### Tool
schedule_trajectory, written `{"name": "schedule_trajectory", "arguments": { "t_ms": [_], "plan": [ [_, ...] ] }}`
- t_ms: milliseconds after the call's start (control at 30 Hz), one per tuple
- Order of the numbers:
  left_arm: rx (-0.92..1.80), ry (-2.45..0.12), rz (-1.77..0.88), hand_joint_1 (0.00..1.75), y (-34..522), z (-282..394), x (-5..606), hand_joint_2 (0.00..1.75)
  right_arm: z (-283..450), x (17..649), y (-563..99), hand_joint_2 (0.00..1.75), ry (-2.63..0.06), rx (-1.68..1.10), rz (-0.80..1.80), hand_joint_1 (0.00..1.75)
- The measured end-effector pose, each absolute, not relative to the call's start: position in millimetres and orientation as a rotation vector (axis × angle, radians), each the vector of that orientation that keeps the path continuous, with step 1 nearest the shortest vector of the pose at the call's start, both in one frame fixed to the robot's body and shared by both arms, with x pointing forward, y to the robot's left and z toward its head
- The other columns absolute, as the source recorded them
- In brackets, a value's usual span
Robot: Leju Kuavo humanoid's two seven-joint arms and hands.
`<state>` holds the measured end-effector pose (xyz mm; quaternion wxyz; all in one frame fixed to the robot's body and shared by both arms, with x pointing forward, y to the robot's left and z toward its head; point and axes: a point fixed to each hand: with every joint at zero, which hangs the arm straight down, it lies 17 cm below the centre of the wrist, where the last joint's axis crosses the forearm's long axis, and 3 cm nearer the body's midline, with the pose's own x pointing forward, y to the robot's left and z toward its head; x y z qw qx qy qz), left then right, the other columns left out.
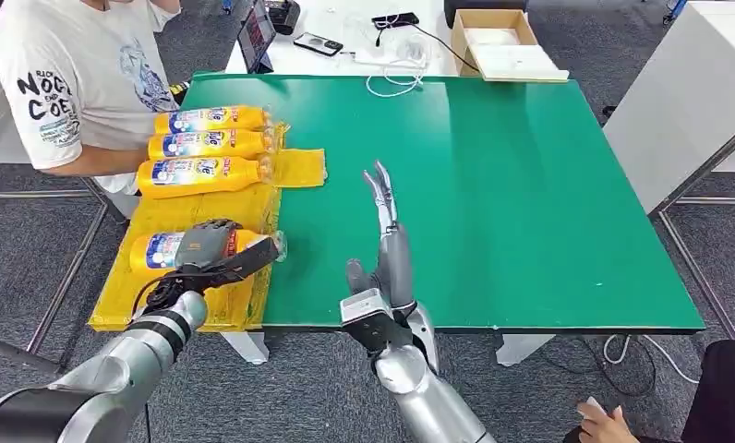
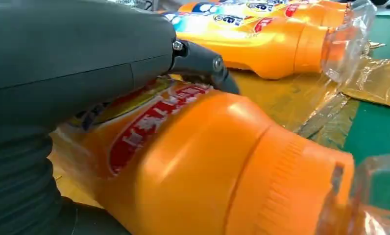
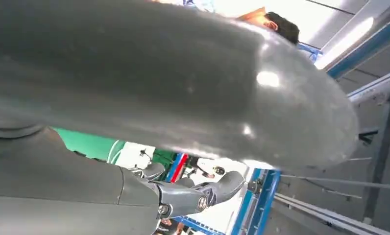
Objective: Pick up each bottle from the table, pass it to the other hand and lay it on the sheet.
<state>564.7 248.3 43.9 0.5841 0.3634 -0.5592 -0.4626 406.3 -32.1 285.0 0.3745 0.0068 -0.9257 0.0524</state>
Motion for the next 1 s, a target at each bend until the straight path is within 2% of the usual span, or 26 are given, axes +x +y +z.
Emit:
{"name": "schedule_trajectory", "arguments": {
  "t_ms": [33, 600, 800, 1000],
  "plan": [
    [0.847, -1.304, -1.076, 0.0, 249, 44, 565, 0.0, 284, 406, -32, 0.0, -2.369, 0.018, 0.136, 0.0],
    [0.772, -1.277, -1.076, 0.0, 248, 34, 561, 0.0, 274, 410, -26, 0.0, -2.327, 0.05, 0.151, 0.0],
    [0.649, -1.229, -1.105, 0.0, 237, 25, 560, 0.0, 270, 412, -24, 0.0, -2.315, 0.069, 0.167, 0.0],
    [0.35, -1.24, -0.967, 0.0, 210, 27, 556, 0.0, 264, 417, -20, 0.0, -2.296, 0.093, 0.193, 0.0]
  ]
}}
